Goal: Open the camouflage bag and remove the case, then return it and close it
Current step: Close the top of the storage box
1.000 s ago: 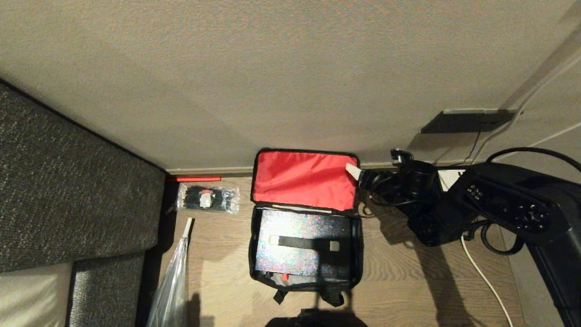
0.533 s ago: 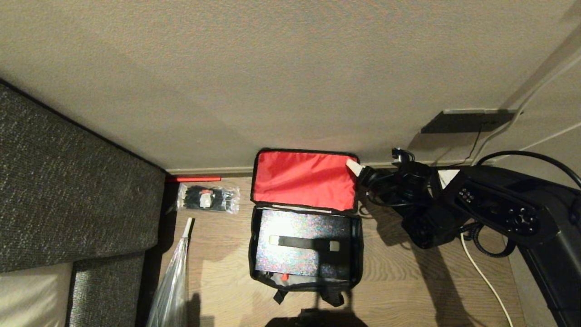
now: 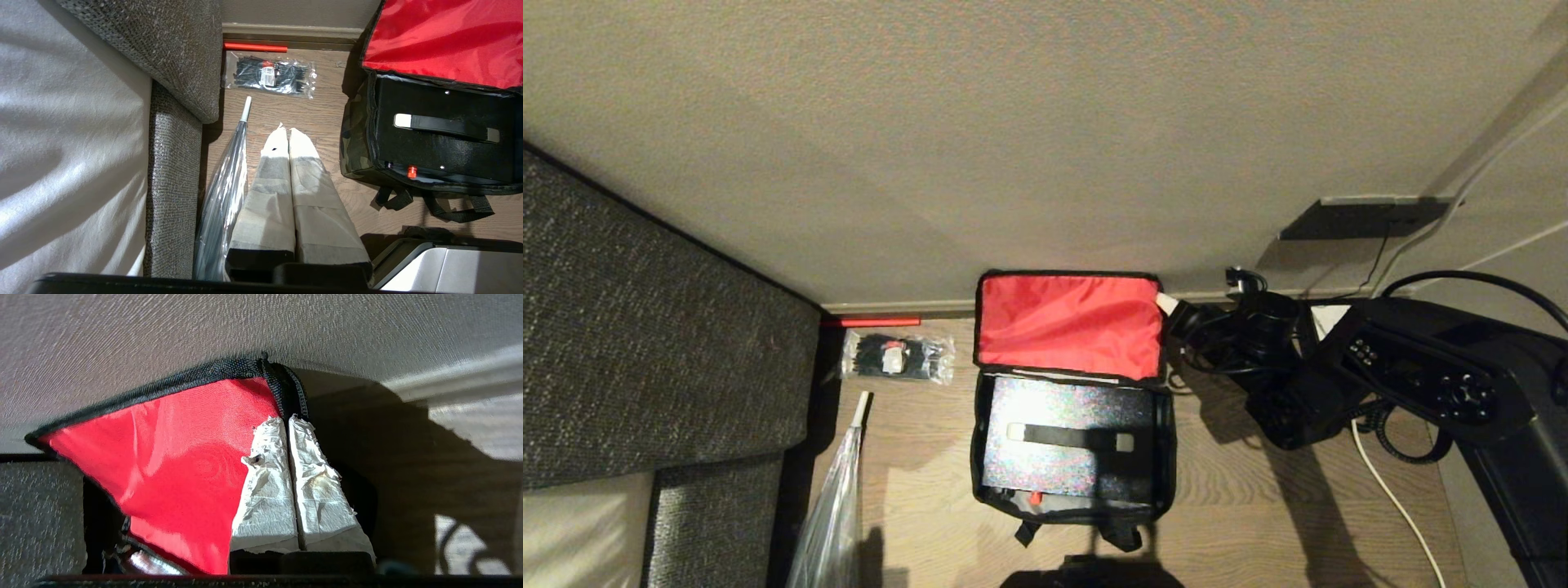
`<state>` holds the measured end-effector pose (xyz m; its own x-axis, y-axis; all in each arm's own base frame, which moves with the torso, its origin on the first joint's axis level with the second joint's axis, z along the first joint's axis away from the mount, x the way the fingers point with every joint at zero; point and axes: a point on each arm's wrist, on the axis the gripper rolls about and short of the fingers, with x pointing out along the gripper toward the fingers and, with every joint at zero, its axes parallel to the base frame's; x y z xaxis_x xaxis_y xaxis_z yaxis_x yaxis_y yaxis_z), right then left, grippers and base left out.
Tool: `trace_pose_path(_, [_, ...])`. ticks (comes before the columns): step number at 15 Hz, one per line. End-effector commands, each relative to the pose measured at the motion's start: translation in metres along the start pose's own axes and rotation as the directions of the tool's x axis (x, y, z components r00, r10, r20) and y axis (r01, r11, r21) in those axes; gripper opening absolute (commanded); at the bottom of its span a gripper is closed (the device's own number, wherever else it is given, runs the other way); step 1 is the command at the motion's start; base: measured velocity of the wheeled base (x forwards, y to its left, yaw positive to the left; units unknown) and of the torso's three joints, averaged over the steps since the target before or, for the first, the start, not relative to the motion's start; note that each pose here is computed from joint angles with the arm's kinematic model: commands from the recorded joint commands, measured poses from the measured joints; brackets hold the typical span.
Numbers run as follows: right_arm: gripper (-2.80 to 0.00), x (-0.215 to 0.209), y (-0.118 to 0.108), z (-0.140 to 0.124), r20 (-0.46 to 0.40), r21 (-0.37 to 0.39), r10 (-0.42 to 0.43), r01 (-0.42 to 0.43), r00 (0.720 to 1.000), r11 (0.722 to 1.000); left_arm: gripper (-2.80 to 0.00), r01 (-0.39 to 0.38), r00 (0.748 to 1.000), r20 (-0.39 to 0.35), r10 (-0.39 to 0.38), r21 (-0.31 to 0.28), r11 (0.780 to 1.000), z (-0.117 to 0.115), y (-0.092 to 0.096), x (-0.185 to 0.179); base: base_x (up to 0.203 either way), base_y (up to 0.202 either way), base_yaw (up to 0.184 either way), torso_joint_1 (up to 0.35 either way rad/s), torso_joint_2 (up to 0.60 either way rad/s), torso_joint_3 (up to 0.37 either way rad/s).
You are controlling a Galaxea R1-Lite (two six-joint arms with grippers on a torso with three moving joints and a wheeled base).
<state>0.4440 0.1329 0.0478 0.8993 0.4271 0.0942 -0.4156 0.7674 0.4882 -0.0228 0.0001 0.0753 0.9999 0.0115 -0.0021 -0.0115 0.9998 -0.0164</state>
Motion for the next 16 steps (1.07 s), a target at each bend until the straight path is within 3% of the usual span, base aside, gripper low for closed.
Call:
trace_pose_path(1, [-2.8,-0.008,0.01,0.014,0.011,0.001,0.009,-0.009,1.0,1.0,-2.8,-0.001,1.0,-0.001,0.001,0.0,1.0,-0.001,0.0,0.0,0.0,0.0,0.0,0.0,0.0,0.0])
trace_pose_path(4, [-2.8,-0.026,0.022,0.028,-0.012,-0.009,0.031,-0.031,0.999,0.999,-2.8,-0.001,1.0,-0.001,0.001,0.0,1.0,-0.001,0.0,0.0,0.0,0.0,0.0,0.0,0.0,0.0])
trace_pose_path(9, [-2.8,-0.054,0.036,0.038,-0.076,-0.12,0.08,-0.089,0.994,0.989,-2.8,-0.001,1.0,-0.001,0.001,-0.001,1.0,-0.001,0.0,0.0,0.0,0.0,0.0,0.0,0.0,0.0])
trace_pose_path(16, [-2.8,-0.081,0.048,0.036,-0.135,-0.103,0.073,-0.087,0.988,0.991,-2.8,-0.001,1.0,-0.001,0.001,-0.002,1.0,-0.001,0.0,0.0,0.0,0.0,0.0,0.0,0.0,0.0])
